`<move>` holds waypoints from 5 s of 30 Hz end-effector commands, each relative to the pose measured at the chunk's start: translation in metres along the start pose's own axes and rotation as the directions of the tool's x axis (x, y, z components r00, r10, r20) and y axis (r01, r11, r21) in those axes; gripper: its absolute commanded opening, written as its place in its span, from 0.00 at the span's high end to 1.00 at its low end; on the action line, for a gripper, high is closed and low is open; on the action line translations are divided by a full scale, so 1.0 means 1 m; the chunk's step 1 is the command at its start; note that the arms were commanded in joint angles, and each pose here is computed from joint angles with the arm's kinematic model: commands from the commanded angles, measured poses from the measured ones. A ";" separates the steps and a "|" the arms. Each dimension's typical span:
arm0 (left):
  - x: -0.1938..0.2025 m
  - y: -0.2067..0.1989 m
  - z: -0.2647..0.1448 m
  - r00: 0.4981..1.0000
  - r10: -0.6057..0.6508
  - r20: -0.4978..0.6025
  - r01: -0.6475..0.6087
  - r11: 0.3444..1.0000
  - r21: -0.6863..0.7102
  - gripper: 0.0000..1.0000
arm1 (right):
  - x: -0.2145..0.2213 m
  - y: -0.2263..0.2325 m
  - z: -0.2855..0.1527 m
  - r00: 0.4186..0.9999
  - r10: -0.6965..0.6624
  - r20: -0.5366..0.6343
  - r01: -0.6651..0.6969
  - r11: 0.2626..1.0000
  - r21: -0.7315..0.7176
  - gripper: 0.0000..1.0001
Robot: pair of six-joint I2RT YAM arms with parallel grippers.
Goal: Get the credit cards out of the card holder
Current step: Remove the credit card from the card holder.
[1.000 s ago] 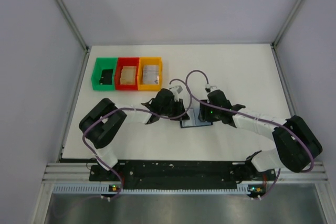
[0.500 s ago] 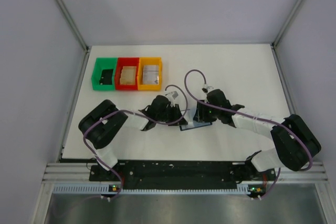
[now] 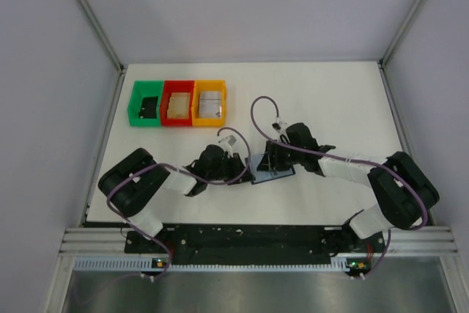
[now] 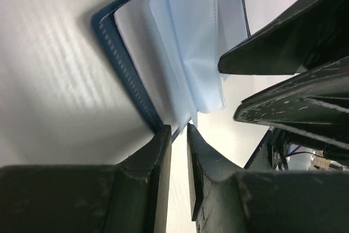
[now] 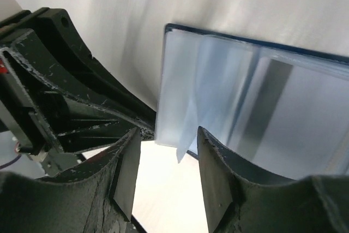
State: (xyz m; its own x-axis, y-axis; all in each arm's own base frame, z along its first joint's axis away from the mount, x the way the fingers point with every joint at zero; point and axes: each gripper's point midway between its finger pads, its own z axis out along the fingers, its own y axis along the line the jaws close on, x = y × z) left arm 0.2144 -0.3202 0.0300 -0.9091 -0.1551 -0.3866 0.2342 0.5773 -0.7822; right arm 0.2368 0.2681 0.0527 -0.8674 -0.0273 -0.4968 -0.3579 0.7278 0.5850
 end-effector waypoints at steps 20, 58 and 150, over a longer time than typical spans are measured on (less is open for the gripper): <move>-0.061 -0.069 -0.009 0.978 0.139 0.157 -0.151 0.986 0.067 0.67 | -0.031 -0.052 -0.048 0.987 -0.083 0.137 0.022 0.919 0.394 0.49; -0.020 -0.004 0.020 0.999 0.032 0.026 -0.030 0.998 -0.063 0.74 | -0.013 -0.020 -0.009 0.998 -0.018 0.054 0.010 0.990 0.144 0.55; -0.019 0.045 -0.046 0.970 -0.071 0.233 0.126 0.964 -0.233 1.00 | -0.021 0.014 0.012 0.998 -0.054 -0.026 0.055 0.997 0.061 0.61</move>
State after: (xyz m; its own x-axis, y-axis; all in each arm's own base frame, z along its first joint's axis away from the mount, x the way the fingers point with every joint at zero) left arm 0.2230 -0.2529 0.0252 -0.8169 -0.3980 -0.4174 0.0140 0.7098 -0.7042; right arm 0.2496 0.2746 0.0411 -0.8791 -0.0998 -0.4661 -0.3412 0.8144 0.4693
